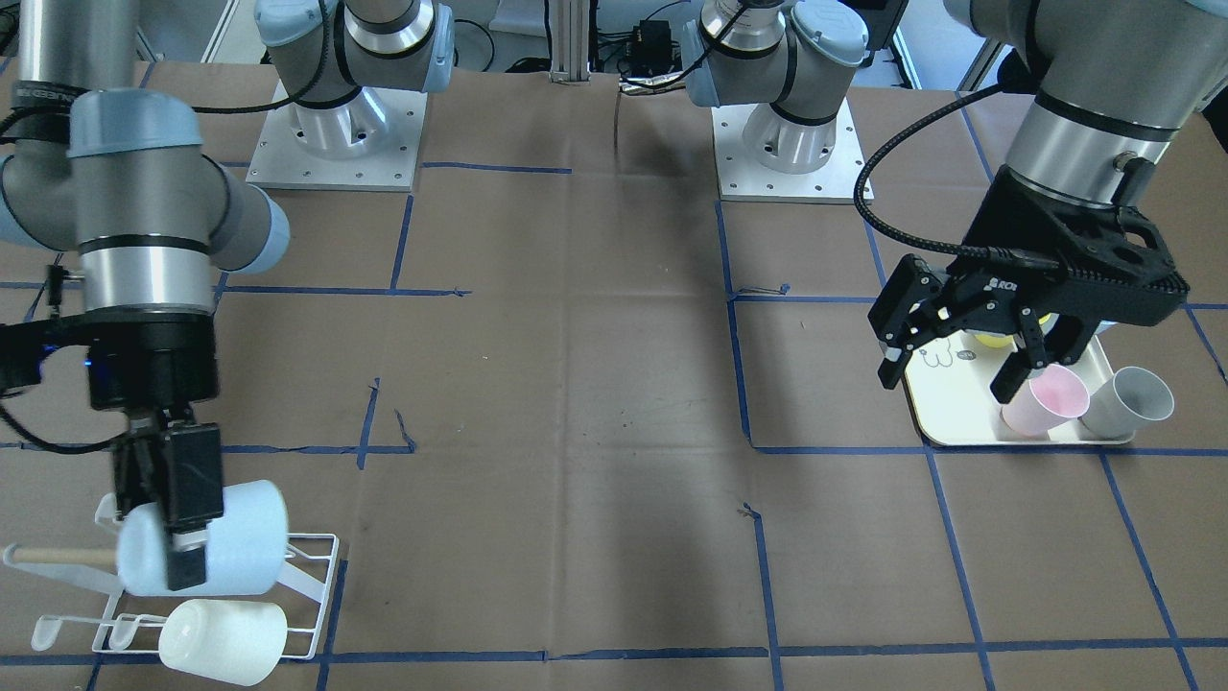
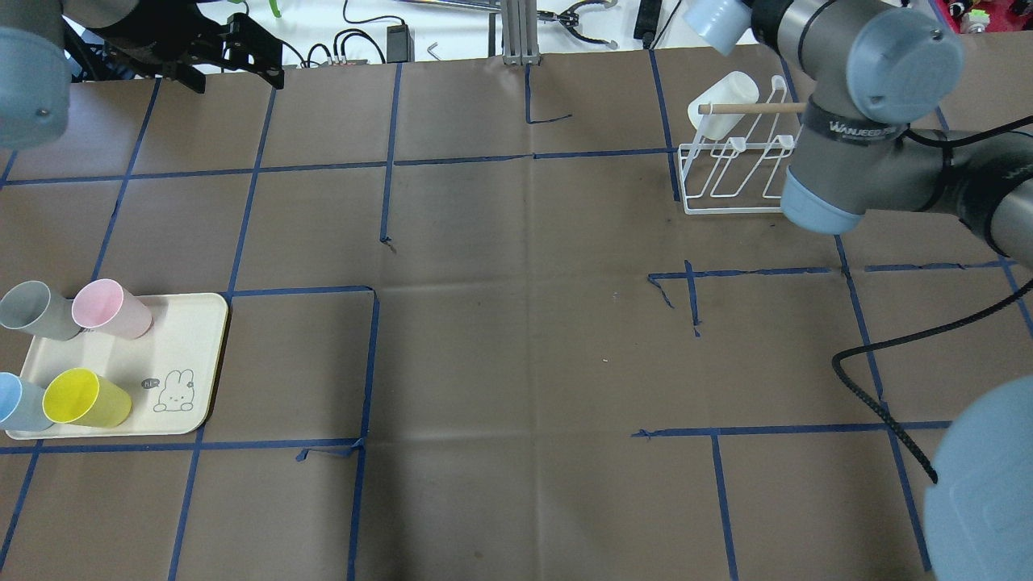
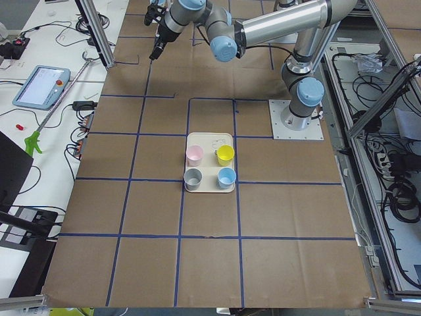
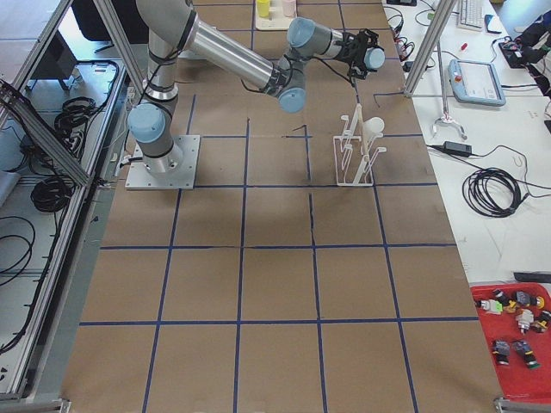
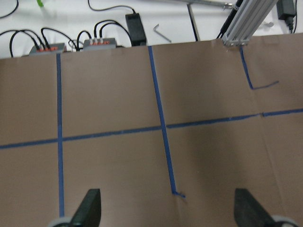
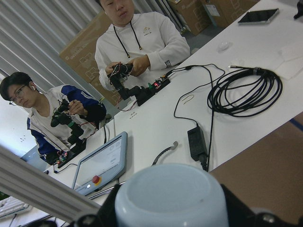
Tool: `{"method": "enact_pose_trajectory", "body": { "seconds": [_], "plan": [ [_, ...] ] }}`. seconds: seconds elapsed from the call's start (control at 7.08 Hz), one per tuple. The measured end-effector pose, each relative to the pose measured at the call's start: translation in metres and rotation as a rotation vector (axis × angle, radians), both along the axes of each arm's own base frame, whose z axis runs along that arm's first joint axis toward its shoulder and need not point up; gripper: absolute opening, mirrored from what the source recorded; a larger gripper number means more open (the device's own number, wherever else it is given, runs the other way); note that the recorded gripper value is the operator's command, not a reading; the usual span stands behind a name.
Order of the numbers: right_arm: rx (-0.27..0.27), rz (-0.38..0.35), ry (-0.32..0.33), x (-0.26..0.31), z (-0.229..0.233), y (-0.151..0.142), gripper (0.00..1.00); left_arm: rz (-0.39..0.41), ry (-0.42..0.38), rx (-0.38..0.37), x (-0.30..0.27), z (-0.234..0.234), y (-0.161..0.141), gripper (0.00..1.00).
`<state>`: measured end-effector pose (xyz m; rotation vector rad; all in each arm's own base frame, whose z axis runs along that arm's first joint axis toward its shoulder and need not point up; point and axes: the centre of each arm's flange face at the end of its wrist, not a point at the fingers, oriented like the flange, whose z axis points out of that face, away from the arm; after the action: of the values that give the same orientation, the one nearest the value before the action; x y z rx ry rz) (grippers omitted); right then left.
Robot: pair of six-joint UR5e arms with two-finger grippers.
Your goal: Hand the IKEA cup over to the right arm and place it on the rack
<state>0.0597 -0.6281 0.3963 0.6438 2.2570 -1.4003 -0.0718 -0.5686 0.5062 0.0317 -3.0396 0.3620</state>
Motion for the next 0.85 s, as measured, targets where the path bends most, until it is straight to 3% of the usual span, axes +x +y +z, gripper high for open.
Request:
{"method": "enact_pose_trajectory", "body": {
  "seconds": [0.14, 0.42, 0.56, 0.85],
  "plan": [
    [-0.02, 0.025, 0.136, -0.026, -0.001, -0.011, 0.06, 0.069, 0.012, 0.107, -0.01, -0.002, 0.011, 0.99],
    [-0.098, 0.077, 0.355, -0.058, -0.017, -0.038, 0.07, 0.09, -0.054, 0.199, -0.038, -0.018, 0.026, 0.99],
    [-0.142, 0.1, 0.416, -0.072, -0.028, -0.048, 0.07, 0.076, -0.088, 0.21, -0.047, -0.024, 0.031, 0.99],
    [-0.162, 0.145, 0.441, -0.105, -0.055, -0.057, 0.07, 0.05, -0.102, 0.206, -0.05, -0.026, 0.036, 0.99]
  ]
}}
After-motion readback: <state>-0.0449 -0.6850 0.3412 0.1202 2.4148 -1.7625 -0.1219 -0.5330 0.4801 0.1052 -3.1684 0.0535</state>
